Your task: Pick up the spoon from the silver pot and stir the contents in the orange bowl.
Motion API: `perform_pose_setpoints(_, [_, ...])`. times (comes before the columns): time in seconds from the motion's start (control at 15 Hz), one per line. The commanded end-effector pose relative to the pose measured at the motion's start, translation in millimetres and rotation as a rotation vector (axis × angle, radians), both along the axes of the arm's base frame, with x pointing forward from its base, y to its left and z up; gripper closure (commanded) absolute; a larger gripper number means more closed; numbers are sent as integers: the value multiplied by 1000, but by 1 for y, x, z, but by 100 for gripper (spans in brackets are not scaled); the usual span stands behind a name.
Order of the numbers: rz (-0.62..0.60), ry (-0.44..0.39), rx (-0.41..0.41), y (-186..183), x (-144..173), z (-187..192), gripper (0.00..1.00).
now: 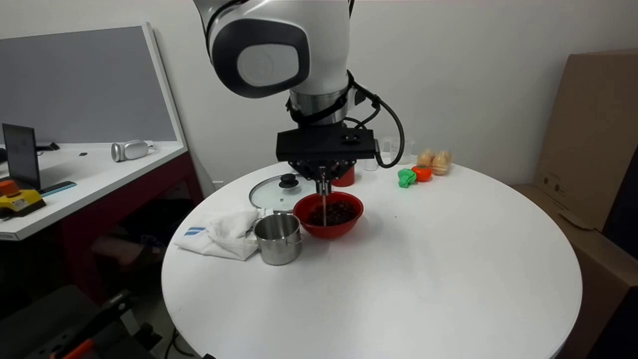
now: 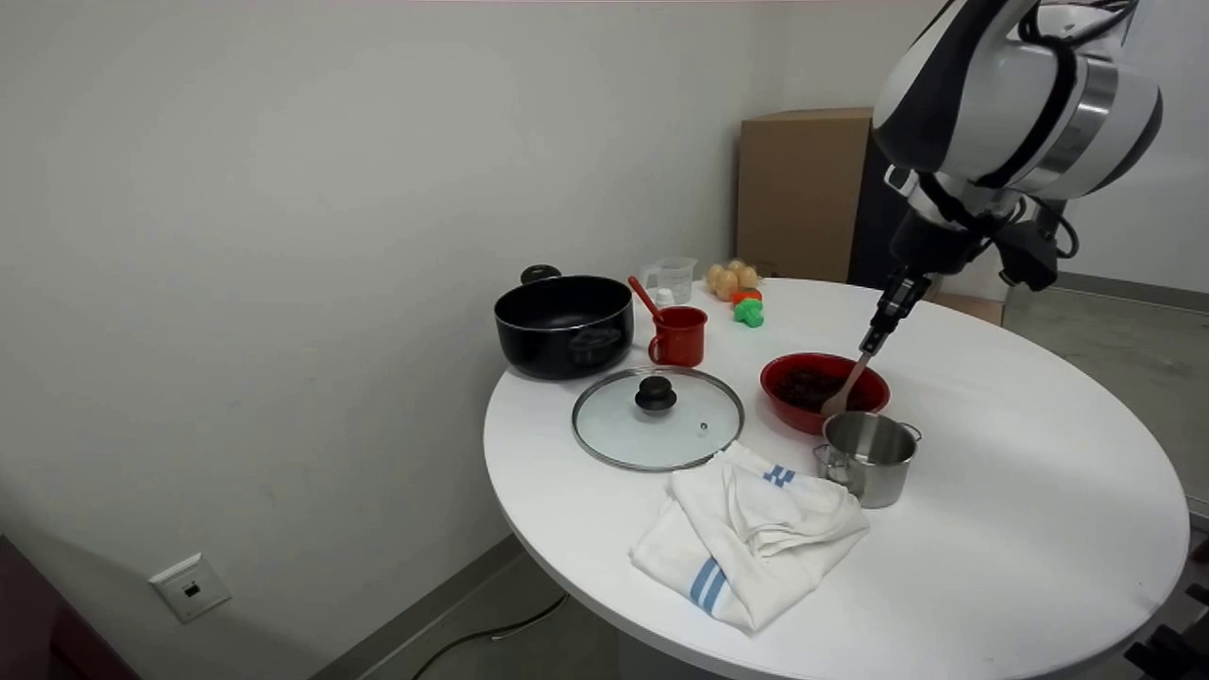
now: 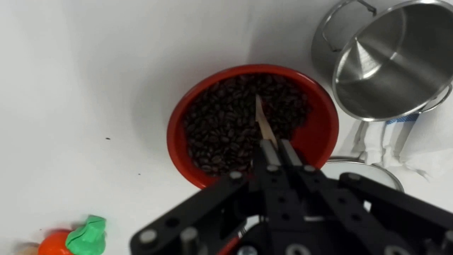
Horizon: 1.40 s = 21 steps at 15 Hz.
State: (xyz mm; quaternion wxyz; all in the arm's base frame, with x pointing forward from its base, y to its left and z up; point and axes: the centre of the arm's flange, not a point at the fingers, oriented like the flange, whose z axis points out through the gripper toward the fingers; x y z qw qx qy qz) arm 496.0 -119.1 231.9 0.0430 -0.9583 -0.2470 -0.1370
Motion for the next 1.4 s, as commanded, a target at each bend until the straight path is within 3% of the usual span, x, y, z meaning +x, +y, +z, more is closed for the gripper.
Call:
perform_pose_setpoints(0.0, [-32, -11, -7, -25, -1, 9, 99])
perform_pose_setpoints(0.6, [-36, -50, -38, -35, 34, 22, 99])
perform_pose_setpoints(1.33, [78, -68, -37, 21, 62, 21, 99])
